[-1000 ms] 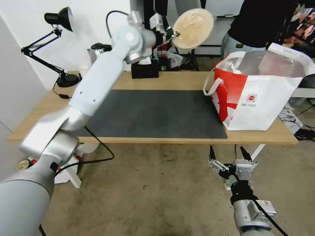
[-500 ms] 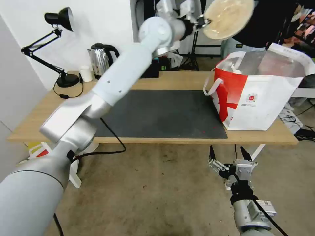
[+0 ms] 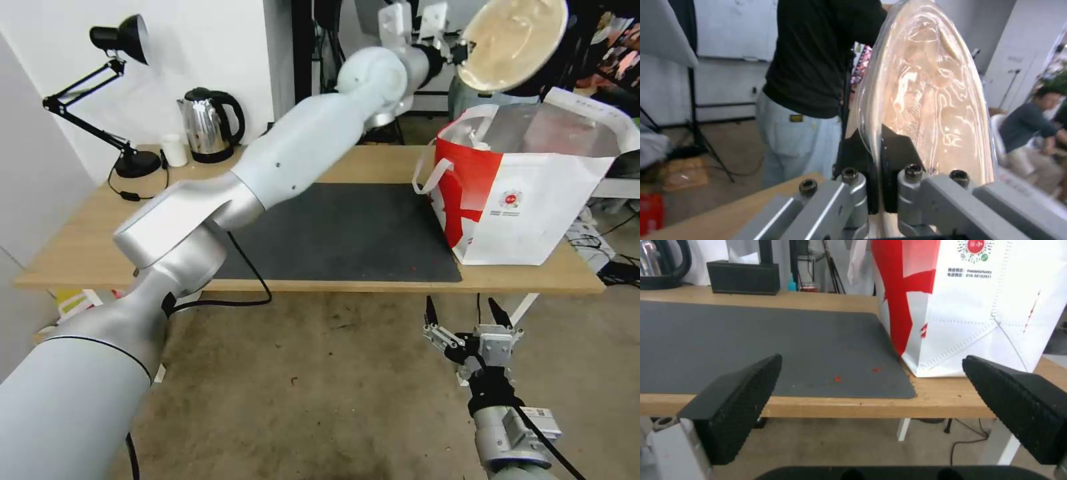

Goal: Pick up the trash from the table and place it into the takeout bag.

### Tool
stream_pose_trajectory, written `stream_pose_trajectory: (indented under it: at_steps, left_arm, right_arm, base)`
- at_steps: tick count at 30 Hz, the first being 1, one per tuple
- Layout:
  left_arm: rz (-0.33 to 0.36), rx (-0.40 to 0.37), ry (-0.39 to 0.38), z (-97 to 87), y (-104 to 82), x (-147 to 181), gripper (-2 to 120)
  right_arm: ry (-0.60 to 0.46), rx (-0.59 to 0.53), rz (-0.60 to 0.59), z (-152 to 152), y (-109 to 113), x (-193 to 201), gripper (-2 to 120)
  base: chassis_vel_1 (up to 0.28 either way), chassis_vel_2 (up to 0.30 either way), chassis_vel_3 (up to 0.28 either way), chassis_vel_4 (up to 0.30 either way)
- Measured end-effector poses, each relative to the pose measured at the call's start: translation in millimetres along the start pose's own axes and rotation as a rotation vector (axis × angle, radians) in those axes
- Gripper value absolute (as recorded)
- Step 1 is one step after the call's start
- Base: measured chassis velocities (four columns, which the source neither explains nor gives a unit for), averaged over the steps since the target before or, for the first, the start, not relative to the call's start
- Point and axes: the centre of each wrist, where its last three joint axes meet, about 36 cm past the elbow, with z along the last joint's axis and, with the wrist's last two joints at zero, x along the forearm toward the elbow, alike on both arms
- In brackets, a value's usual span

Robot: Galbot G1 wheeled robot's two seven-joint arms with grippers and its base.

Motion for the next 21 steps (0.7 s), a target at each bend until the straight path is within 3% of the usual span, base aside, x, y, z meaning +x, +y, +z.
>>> stream_pose_trajectory:
  at_steps: [3,10,13,21]
  left_arm:
    - [-0.008,-0.066,0.008,12.1,0.4,-3,1]
    - [-0.001,-0.124,0.008,17.5,-7.4,-3,1]
    - [-0.005,-0.194,0.005,26.3,-7.6,-4,1]
    - [-0.007,-0.258,-0.012,38.5,-9.6,-7,1]
  right_arm:
    - [0.0,0.0,0.0,0,0,0,100]
    - [0.0,0.0,0.0,0,0,0,100]
    - [0.0,0.0,0.0,0,0,0,100]
    - [0.0,0.0,0.0,0,0,0,100]
  base:
    - [0.0,0.0,0.0,0.0]
    - [0.0,0.0,0.0,0.0]
    - [0.0,0.0,0.0,0.0]
    - [0.0,0.0,0.0,0.0]
